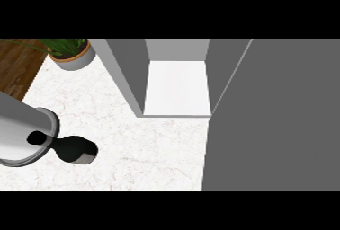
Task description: Pick up the wine, place it into the cabinet and close the cabinet
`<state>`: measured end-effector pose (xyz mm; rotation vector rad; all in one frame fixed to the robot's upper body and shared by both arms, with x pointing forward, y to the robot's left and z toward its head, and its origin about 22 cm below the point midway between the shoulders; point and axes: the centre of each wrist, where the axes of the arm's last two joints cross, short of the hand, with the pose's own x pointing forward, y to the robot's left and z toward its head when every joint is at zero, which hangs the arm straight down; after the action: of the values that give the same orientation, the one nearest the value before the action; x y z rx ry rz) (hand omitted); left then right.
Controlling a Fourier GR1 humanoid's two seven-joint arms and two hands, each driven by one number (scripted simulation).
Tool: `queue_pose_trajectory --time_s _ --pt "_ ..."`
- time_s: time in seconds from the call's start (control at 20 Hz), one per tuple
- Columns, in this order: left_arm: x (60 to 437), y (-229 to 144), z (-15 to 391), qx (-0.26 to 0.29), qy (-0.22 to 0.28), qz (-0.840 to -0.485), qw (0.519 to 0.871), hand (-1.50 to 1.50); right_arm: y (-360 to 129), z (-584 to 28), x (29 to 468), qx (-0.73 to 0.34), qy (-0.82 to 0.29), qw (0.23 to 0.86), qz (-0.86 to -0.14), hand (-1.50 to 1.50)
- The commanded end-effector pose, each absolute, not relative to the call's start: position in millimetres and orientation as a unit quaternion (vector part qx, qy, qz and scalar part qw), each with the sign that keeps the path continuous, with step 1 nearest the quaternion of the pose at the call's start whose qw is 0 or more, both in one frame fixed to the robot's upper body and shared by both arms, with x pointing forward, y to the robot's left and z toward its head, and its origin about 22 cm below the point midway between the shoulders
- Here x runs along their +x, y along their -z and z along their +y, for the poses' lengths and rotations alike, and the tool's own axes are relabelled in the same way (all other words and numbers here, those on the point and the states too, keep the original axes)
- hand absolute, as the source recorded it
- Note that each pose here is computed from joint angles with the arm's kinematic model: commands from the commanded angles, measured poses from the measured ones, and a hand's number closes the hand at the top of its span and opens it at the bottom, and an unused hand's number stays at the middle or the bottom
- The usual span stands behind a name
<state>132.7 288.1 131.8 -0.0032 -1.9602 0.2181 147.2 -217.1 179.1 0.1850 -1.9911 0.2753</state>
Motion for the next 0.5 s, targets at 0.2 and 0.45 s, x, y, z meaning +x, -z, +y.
queue_pose_trajectory --time_s 0.2,0.45 --pt "110.3 -155.1 267.0 -0.011 -0.108 -0.824 0.556 -1.50 -209.9 -210.0 126.2 0.095 -0.117 0.528 -0.836 -1.50" --pt "129.3 -157.8 285.8 0.000 -0.112 -0.812 0.573 -1.50 -235.8 -212.3 130.2 0.086 -0.126 0.535 -0.831 -1.50"
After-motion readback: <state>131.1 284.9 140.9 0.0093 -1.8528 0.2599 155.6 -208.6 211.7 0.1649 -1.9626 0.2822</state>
